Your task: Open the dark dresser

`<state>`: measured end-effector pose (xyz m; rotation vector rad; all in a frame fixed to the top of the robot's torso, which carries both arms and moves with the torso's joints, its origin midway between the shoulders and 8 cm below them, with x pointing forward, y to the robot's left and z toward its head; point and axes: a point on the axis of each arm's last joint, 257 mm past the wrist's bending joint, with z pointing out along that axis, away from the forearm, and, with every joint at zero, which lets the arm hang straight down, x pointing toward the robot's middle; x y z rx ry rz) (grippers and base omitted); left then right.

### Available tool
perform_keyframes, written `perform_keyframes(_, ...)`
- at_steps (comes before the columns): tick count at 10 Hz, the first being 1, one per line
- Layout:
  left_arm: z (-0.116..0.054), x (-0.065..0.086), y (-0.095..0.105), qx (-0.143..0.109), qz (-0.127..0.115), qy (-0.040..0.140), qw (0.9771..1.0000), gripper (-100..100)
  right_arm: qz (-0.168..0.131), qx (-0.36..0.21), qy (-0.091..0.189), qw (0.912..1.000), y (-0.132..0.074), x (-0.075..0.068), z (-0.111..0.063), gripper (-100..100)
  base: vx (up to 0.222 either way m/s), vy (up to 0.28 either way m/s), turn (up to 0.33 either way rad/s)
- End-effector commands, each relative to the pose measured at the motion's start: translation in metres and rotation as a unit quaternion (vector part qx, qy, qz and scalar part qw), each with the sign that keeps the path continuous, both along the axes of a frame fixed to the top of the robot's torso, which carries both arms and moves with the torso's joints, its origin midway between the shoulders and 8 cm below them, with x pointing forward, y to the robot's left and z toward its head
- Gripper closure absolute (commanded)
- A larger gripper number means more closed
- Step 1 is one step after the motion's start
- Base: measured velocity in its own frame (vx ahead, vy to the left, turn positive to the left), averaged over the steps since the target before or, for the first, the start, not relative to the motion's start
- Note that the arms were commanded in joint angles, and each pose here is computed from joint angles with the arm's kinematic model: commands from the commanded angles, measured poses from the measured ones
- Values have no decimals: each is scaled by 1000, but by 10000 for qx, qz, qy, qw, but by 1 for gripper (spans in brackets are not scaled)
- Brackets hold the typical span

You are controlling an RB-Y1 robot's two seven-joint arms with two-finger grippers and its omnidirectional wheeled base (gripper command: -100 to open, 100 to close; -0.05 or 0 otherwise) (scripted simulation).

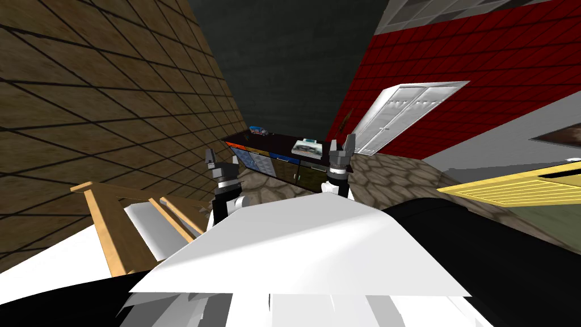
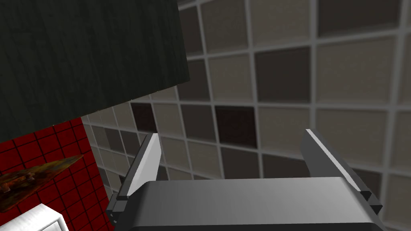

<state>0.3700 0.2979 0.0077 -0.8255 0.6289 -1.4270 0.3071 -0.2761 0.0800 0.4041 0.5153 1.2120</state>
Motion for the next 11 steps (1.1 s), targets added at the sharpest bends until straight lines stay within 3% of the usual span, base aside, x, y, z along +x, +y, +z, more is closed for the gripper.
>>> perform_keyframes(1, 0, 0, 0, 0, 0, 0, 10000, 0, 0, 0, 0, 10000, 0, 0, 0, 0, 0, 0, 0)
perform_keyframes(9, 0, 0, 0, 1, 0, -2, 10000, 0, 0, -1, -2, 10000, 0, 0, 0, 0, 0, 0, 0)
perform_keyframes(10, -6, 5, -5, 130, -88, 99, 9998, -100, 0, -1, -2, 10000, 0, 0, 0, 0, 29, 2, -40)
perform_keyframes(11, -14, 12, -10, 215, -161, 220, 9994, -100, 0, 0, 1, 10000, 0, 0, 0, 0, 64, 5, -100)
